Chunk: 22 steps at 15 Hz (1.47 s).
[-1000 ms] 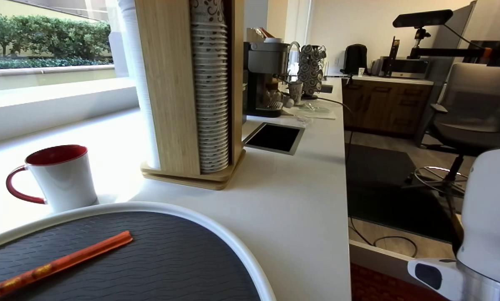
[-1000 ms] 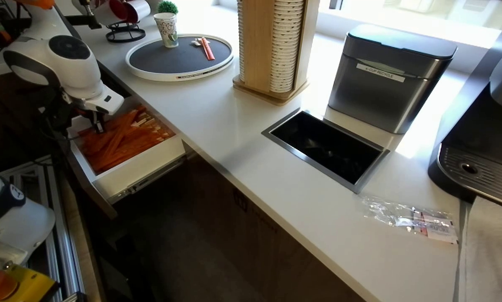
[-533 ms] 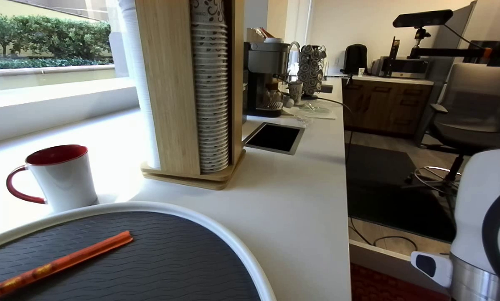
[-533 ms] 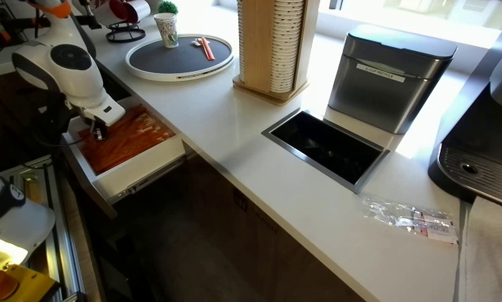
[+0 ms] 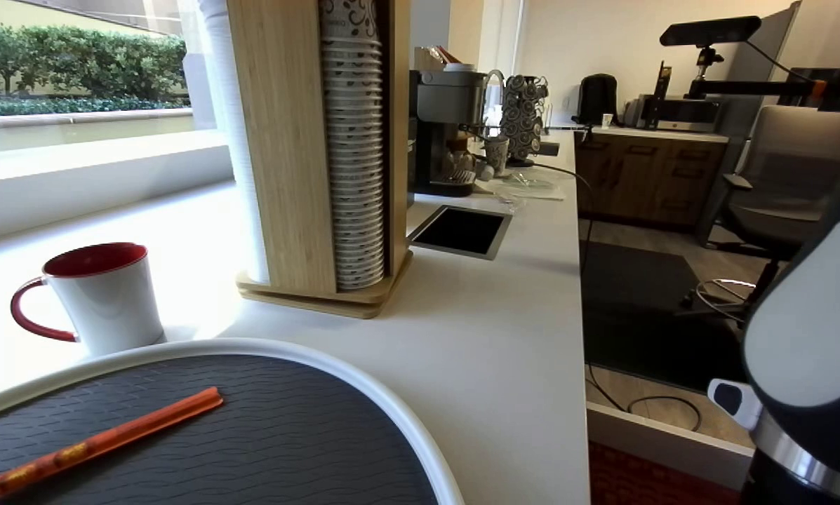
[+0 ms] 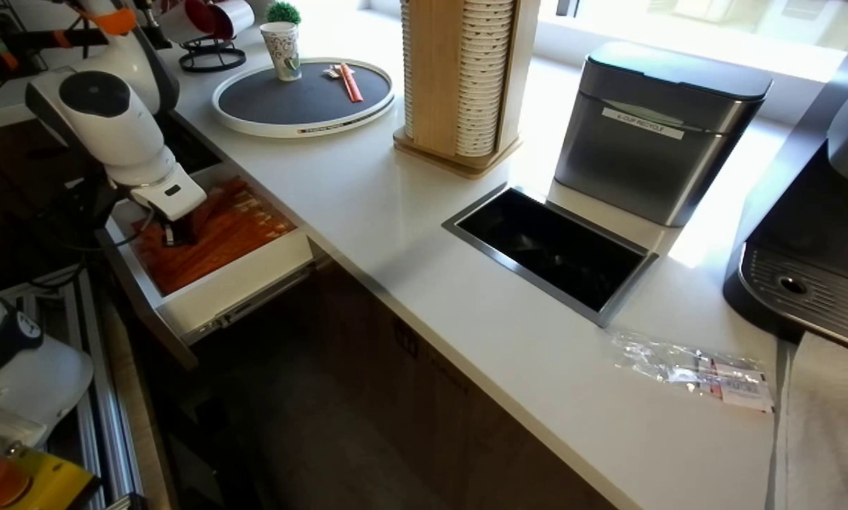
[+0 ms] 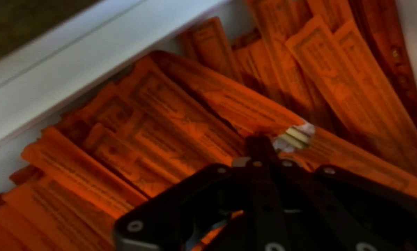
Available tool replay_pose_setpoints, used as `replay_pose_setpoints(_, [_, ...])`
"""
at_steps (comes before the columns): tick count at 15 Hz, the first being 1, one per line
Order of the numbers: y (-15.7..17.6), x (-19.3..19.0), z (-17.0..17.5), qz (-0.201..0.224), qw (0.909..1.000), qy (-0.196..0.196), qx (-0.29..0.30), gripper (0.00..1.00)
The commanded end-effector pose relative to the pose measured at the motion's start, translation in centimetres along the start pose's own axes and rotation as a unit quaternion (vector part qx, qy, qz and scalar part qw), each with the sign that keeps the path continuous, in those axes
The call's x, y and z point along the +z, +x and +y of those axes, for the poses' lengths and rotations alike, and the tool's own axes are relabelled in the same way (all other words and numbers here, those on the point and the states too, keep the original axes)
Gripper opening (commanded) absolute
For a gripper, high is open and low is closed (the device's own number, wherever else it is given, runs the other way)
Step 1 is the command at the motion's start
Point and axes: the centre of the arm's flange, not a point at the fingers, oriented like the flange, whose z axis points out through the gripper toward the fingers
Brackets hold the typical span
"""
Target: Pick up the object from the tray and put it in the drawer
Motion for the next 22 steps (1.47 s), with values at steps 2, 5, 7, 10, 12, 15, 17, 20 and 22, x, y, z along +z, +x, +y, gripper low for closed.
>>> replay_pose_setpoints(2, [-0.9,-3.8,3.0,0.049,0.9986,-0.009,0.02,0.0])
replay_pose_setpoints(5, [-0.6,-4.6,3.1,0.064,0.9975,-0.012,0.027,0.0])
replay_pose_setpoints(7, [-0.4,-4.9,3.2,0.069,0.9971,-0.016,0.028,0.0])
replay_pose_setpoints(10, [-0.3,-5.2,3.3,0.072,0.9967,-0.026,0.027,0.27])
replay_pose_setpoints(12, [-0.4,-5.4,3.4,0.076,0.9965,-0.028,0.021,0.4])
replay_pose_setpoints(15, [-0.6,-6.0,3.4,0.083,0.996,-0.034,-0.003,0.62])
replay_pose_setpoints(17, [-1.0,-6.9,3.2,0.102,0.9933,-0.034,-0.044,0.78])
replay_pose_setpoints(20, [-1.1,-8.5,1.9,0.124,0.986,-0.038,-0.105,1.0])
replay_pose_setpoints(22, [-1.1,-9.3,0.9,0.134,0.9804,-0.037,-0.14,1.0])
